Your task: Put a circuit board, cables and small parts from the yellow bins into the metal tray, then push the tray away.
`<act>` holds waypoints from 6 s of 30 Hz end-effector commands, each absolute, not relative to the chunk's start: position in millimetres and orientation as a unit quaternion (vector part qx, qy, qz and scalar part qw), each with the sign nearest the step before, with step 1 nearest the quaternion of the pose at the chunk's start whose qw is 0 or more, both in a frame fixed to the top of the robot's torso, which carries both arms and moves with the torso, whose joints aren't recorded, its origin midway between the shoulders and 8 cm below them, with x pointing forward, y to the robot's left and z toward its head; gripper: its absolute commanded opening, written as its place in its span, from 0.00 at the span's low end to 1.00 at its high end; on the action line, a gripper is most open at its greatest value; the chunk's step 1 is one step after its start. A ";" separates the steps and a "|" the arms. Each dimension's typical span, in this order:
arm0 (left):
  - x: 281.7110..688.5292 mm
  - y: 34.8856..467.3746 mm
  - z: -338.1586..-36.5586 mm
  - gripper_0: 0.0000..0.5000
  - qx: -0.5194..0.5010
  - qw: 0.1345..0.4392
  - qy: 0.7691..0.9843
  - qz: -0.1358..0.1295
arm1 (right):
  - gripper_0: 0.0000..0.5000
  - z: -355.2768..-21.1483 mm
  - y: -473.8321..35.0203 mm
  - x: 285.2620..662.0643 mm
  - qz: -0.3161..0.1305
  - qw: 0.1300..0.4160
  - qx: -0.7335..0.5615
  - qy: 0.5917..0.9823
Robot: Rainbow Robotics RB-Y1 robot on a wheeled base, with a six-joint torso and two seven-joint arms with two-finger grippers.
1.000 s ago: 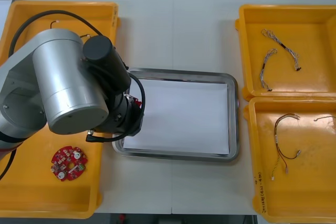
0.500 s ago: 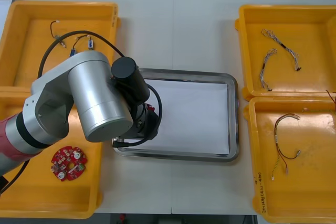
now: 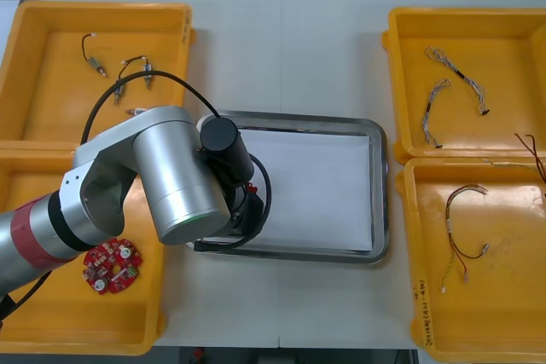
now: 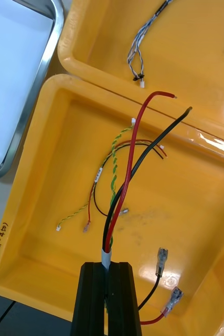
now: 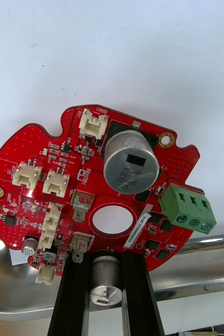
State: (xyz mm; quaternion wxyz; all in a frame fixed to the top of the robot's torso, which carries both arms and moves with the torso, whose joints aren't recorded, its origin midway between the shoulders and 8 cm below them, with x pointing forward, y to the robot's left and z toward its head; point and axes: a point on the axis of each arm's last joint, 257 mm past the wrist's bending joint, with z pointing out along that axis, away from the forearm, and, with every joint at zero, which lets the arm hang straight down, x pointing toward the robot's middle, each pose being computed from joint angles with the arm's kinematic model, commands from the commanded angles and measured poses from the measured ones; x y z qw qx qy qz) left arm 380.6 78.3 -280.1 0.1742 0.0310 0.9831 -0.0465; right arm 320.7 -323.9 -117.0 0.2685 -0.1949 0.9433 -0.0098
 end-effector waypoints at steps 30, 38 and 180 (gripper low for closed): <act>396.9 64.9 -261.7 1.00 0.007 0.208 0.976 -0.063 | 0.00 -96.6 -309.7 337.0 -0.084 0.278 -0.328 0.899; 394.2 89.7 -213.3 1.00 -0.018 0.215 0.974 -0.065 | 0.00 -96.3 -307.2 336.6 -0.083 0.277 -0.338 0.896; 692.1 363.4 -145.8 1.00 -0.237 0.439 0.867 0.011 | 1.00 -271.4 -78.1 383.8 -0.078 0.121 -0.676 0.723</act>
